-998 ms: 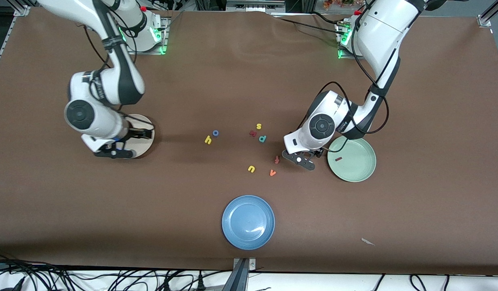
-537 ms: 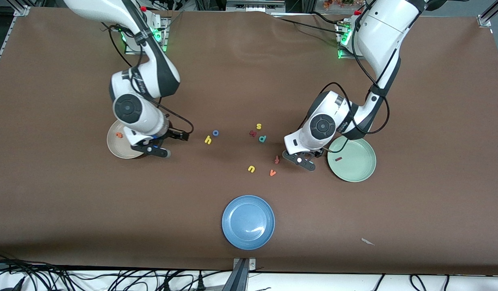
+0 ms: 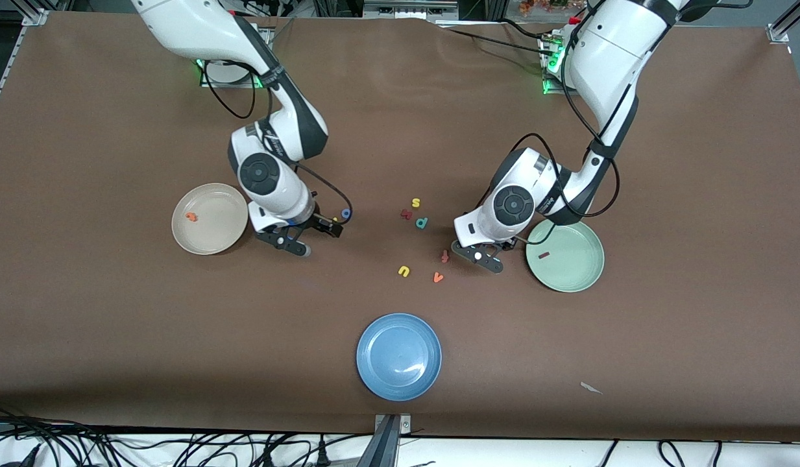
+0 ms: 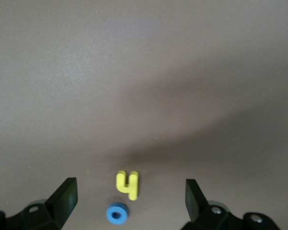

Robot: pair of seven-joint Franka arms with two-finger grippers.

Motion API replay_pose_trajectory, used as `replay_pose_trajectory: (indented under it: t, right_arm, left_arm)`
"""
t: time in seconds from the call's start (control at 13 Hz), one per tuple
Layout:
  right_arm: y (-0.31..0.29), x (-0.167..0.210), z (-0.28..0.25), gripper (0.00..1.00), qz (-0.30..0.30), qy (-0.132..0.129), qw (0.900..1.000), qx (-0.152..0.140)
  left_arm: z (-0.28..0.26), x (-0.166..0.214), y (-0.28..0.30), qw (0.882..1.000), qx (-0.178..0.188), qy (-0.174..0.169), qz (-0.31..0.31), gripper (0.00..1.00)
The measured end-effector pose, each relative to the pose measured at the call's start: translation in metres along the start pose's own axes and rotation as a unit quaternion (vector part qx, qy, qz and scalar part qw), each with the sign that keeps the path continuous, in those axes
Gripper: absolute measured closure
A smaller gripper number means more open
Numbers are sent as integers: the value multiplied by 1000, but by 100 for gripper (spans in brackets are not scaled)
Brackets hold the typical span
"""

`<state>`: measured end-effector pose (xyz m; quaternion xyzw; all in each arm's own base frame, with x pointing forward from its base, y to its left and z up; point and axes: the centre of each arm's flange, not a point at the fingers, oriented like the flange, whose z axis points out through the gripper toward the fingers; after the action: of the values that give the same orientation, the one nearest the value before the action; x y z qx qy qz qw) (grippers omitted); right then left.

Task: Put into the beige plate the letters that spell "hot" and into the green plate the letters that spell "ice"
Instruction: 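Grasp the cyan c with the left gripper and the yellow 4 with the right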

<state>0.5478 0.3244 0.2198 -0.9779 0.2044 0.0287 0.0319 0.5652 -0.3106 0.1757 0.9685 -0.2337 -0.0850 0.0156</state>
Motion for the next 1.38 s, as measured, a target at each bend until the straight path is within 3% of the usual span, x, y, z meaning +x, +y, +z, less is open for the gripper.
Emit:
replay_pose_trajectory:
  t: [0.23,0.31,0.38,0.61,0.69,0.77,0.92,1.15,1.3,1.38]
  right_arm:
    - [-7,-11,23,0,10,-1,1000,-3]
    - [-6,-11,30,1,10,-3,1000,-6]
    - [-4,-11,36,1,11,-5,1000,-9]
    - [-5,-15,43,6,12,-8,1000,-12]
    - [-6,-16,44,15,13,-8,1000,-13]
    - [-6,-17,45,15,13,-9,1000,-14]
    - [-5,-17,48,32,14,-10,1000,-16]
    - [-5,-17,49,32,14,-11,1000,-17]
    - [-5,-17,49,36,14,-11,1000,-17]
    - [-6,-17,48,42,14,-10,1000,-16]
  left_arm:
    - [9,-3,0,1000,-1,2,0,30]
    - [8,-3,1,1000,-1,3,1,38]
    - [9,-3,6,1000,0,4,4,38]
    - [6,-3,17,1000,1,6,12,71]
    - [3,-3,18,1000,1,8,13,74]
    - [4,-3,18,1000,1,7,12,75]
    - [3,-3,17,1000,1,8,11,75]
    - [-14,1,10,1000,3,12,6,75]
    - [-40,1,1,1000,8,3,3,75]
    - [-50,-1,-8,1000,10,-5,6,75]
